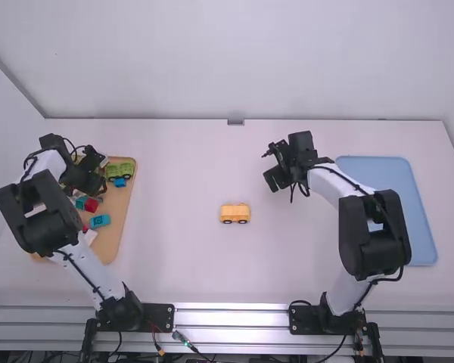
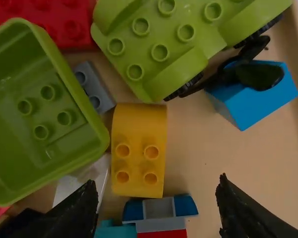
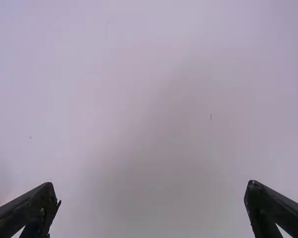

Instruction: Assemble lego blocks to make yellow taxi

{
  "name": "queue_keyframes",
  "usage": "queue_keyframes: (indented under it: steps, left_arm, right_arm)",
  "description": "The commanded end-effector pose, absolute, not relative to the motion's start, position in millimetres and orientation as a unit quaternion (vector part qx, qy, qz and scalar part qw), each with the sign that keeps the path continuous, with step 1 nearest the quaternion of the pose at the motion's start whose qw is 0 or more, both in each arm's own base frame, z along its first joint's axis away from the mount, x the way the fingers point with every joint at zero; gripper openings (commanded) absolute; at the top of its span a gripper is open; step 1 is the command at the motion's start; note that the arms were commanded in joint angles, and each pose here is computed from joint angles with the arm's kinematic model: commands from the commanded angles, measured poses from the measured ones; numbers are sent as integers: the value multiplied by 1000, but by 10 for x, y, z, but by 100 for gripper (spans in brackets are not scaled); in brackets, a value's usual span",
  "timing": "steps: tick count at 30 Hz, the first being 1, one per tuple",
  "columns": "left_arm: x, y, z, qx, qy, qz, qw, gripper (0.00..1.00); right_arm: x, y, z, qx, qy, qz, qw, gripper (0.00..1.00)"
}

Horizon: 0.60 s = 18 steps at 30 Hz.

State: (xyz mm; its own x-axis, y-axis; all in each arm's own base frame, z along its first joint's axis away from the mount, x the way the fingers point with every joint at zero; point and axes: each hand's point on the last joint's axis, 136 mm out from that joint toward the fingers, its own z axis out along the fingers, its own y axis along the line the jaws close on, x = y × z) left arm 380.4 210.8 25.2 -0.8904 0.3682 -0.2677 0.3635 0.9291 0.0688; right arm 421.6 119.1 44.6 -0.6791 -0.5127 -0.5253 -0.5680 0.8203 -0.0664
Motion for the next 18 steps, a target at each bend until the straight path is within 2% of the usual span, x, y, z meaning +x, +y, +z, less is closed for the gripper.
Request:
queue_keyframes:
  steps: [1, 18]
  left_arm:
    - [3805, 1970, 169, 217, 964, -24, 150, 59]
    - [3723, 2105, 38, 185, 970, -18, 159, 56]
  right_arm:
    - [4273, 1206, 581, -294, 911, 51, 286, 99]
    - [4270, 1206, 579, -294, 911, 51, 285, 99]
